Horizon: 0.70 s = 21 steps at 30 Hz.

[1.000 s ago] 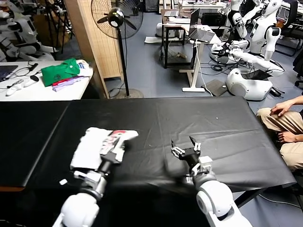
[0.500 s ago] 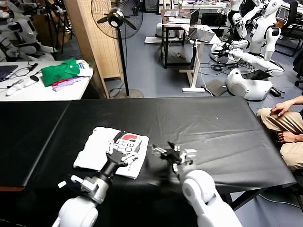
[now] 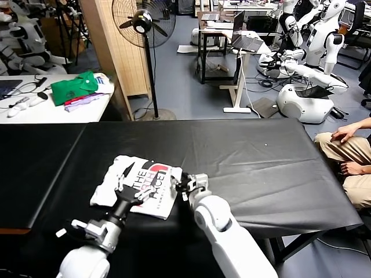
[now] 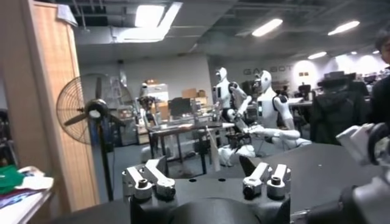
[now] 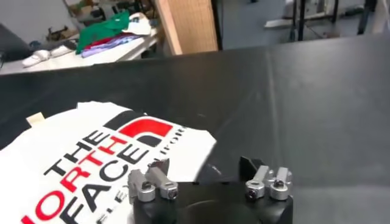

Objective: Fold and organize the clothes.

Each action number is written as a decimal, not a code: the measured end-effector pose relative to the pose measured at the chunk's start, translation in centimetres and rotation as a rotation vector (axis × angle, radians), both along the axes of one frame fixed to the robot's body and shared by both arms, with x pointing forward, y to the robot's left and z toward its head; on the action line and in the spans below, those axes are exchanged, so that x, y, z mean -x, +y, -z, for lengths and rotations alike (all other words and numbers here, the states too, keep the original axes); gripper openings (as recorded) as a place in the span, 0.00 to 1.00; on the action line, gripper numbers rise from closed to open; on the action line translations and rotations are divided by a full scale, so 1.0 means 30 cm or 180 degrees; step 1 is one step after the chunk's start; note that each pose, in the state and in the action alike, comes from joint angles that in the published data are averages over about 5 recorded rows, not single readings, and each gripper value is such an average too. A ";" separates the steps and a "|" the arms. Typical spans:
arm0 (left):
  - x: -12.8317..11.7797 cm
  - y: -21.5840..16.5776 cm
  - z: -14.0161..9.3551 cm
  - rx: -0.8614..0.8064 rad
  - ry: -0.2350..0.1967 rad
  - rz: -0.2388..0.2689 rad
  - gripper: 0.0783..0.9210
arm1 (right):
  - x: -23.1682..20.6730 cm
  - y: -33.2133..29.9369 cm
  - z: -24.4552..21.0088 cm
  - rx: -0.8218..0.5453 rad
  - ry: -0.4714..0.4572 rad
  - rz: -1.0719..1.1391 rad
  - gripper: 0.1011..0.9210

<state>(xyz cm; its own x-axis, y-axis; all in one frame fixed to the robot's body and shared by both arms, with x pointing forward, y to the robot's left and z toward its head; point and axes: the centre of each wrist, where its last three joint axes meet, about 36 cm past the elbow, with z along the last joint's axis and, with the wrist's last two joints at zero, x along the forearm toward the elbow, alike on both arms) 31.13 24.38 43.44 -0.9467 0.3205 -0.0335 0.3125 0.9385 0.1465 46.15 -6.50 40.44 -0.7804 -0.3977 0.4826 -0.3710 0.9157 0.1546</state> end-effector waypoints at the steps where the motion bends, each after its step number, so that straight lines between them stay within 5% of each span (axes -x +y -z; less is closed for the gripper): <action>1: 0.000 0.002 0.000 -0.0003 -0.0001 -0.0010 0.85 | -0.002 0.001 0.004 0.0033 -0.0043 -0.0012 0.34; 5: -0.003 0.010 0.006 -0.0012 -0.0004 -0.0060 0.85 | -0.017 -0.026 0.026 0.0264 -0.0404 -0.0078 0.09; 12: -0.009 0.035 0.036 -0.0068 -0.0016 -0.0169 0.85 | -0.102 -0.167 0.064 0.1111 -0.1446 -0.0450 0.03; 15: -0.010 0.053 0.052 -0.0119 0.0007 -0.0253 0.85 | -0.121 -0.250 0.074 0.1398 -0.1785 -0.0687 0.10; 21: -0.014 0.085 0.080 -0.0194 0.0049 -0.0462 0.85 | -0.069 -0.422 0.070 0.1764 -0.2254 -0.0777 0.48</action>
